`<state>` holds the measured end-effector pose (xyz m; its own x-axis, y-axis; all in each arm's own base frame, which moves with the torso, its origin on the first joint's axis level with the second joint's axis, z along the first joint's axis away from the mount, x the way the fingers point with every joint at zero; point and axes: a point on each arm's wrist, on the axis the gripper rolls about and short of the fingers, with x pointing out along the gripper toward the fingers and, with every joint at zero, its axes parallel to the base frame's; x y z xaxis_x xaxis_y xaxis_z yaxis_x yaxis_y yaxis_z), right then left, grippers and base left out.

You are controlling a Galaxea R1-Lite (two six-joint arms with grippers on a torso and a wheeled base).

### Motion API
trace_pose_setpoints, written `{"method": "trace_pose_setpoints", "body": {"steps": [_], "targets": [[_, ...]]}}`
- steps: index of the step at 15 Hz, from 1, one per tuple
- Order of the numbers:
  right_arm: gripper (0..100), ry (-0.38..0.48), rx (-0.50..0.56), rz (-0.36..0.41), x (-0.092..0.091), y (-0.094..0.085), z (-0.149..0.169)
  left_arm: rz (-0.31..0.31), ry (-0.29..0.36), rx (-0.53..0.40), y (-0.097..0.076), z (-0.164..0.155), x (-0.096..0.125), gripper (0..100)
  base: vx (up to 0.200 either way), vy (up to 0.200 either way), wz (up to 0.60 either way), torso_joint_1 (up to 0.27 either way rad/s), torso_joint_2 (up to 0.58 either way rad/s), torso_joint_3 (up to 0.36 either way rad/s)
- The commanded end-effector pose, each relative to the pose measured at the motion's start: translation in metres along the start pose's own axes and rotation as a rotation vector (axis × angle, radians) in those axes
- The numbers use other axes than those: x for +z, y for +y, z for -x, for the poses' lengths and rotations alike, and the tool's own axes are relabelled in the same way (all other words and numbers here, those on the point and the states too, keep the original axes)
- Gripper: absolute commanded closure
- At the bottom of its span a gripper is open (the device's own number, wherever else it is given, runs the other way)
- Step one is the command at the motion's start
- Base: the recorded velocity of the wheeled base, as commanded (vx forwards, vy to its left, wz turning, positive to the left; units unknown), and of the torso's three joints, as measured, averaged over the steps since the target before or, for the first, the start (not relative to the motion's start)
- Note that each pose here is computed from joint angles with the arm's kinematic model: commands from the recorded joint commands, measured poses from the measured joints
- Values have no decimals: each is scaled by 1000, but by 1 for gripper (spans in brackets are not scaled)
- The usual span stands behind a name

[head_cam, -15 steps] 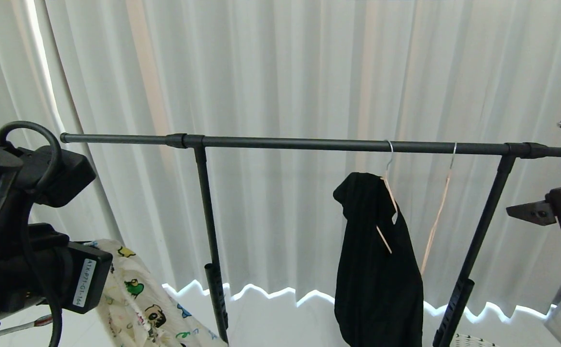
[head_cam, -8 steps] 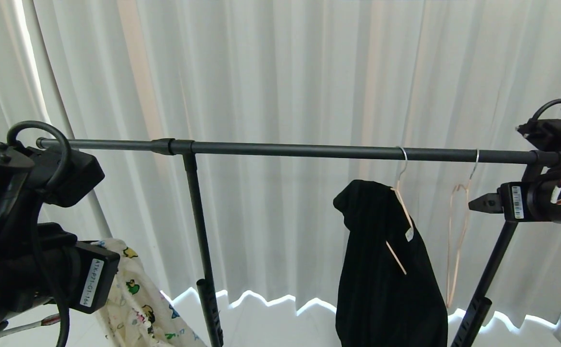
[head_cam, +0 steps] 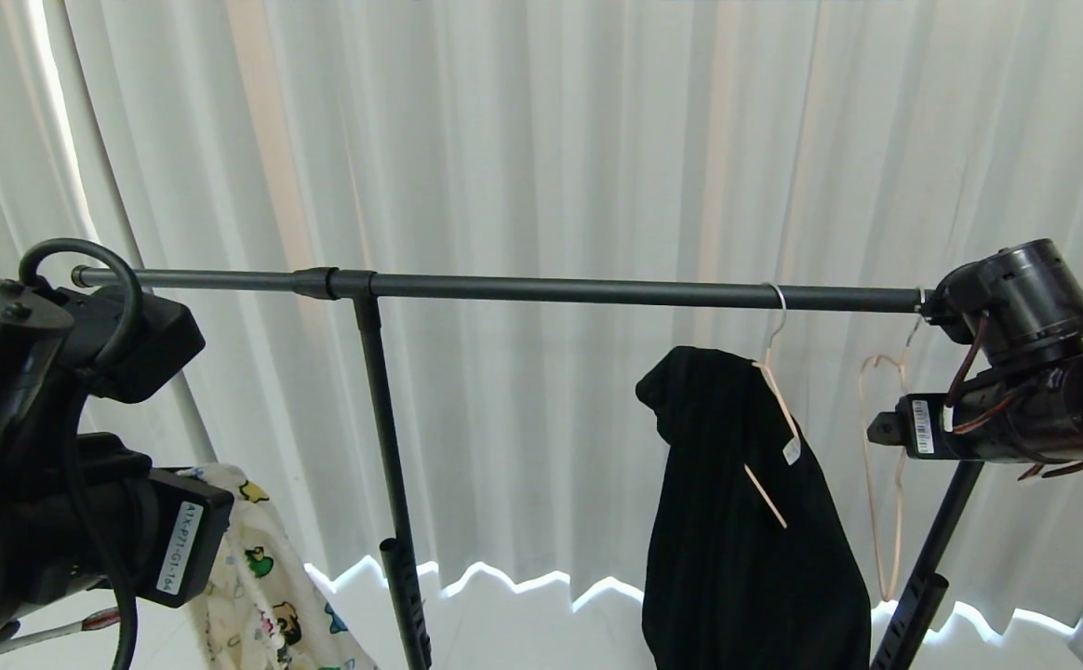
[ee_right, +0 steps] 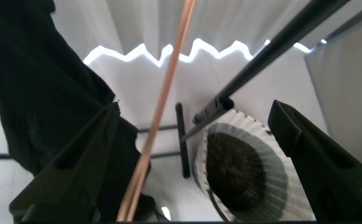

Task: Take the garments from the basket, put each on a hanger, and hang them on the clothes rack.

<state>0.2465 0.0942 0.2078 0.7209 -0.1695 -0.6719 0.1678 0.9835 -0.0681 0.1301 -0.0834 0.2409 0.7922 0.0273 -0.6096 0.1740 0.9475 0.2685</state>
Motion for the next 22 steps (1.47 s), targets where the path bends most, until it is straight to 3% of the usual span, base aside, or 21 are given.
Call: {"method": "trace_pose_setpoints", "body": {"steps": [1, 7, 12, 13, 22], "targets": [[0, -2, 4, -18, -8, 2, -7, 0, 0, 0, 0, 0, 0, 100, 0, 0, 0, 0, 0, 0], [0, 6, 22, -98, -17, 8, -10, -2, 6, 2, -1, -2, 0, 100, 0, 0, 0, 0, 0, 0], [0, 20, 34, -117, -20, 16, -14, -1, 6, 2, -1, -2, 0, 100, 0, 0, 0, 0, 0, 0], [100, 16, 35, -127, -20, 17, -17, 0, 7, 3, 0, -1, 0, 100, 0, 0, 0, 0, 0, 0], [100, 9, 40, -134, -19, 15, -14, 1, 10, 6, 0, -2, -2, 100, 0, 0, 0, 0, 0, 0]]}}
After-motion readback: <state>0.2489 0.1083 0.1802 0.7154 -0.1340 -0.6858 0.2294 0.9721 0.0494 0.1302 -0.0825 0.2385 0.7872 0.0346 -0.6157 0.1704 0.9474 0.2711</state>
